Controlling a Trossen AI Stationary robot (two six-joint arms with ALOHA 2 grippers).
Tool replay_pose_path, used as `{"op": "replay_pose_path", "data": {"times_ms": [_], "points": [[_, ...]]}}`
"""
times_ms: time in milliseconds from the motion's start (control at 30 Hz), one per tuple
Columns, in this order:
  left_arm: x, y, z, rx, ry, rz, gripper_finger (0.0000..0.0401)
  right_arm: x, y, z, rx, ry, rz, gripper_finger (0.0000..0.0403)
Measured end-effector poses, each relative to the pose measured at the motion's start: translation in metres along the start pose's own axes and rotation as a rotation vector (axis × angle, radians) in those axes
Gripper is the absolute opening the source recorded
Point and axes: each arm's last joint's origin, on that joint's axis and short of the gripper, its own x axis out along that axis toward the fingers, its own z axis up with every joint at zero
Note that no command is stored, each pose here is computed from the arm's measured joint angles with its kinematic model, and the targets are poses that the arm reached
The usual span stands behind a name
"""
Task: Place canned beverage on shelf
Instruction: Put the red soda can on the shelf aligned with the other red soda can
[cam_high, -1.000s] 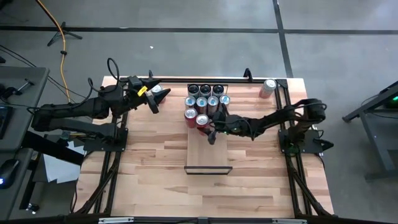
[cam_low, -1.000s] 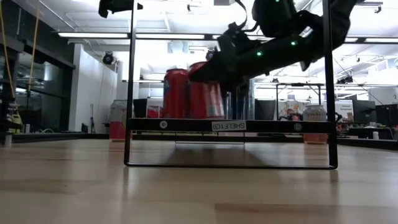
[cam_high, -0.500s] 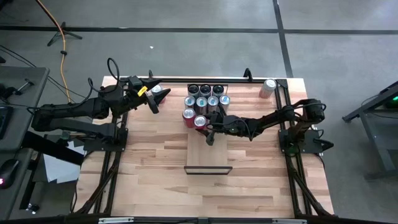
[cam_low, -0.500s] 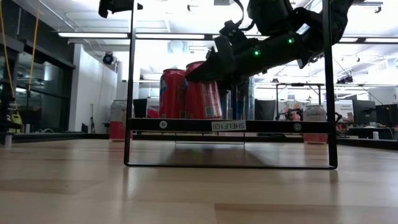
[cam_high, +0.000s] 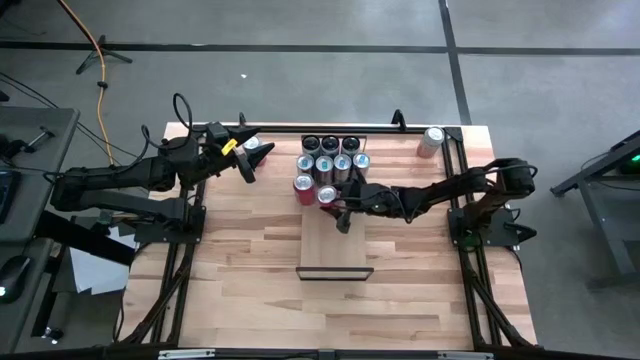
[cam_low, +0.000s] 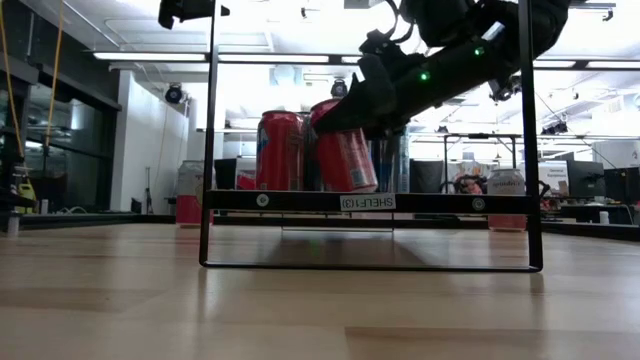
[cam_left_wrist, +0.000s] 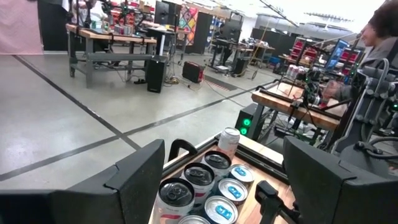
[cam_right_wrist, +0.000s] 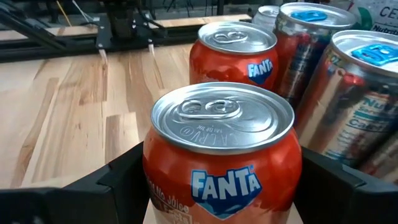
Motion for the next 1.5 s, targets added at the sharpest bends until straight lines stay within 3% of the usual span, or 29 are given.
{"op": "replay_pose_path", "data": {"times_ms": [300,800,933,1067,1200,1500], "points": [[0.0,0.0,0.0,-0.001,-0.001,-0.001,0.0278,-0.002,-0.002,-0.004,0.077,0.056,-0.018,0.0296],[0.0,0.0,0.001,-0.004,-0.006,-0.003,0.0278,-0.002,-0.002,-0.005,0.1,0.061,-0.016,0.0298],[0.0,0.0,0.001,-0.004,-0.006,-0.003,0.0278,-0.002,-0.002,-0.005,0.103,0.063,-0.014,0.0318],[0.0,0.0,0.001,-0.004,-0.005,-0.003,0.0278,-0.001,-0.002,-0.027,0.068,0.203,-0.003,0.0351],[0.0,0.0,0.001,-0.004,-0.005,-0.003,0.0278,-0.003,-0.003,-0.021,0.113,0.211,-0.02,0.0373],[0.0,0.0,0.001,-0.004,-0.006,-0.003,0.0278,-0.008,-0.002,-0.021,0.117,0.254,0.042,0.0382]]}}
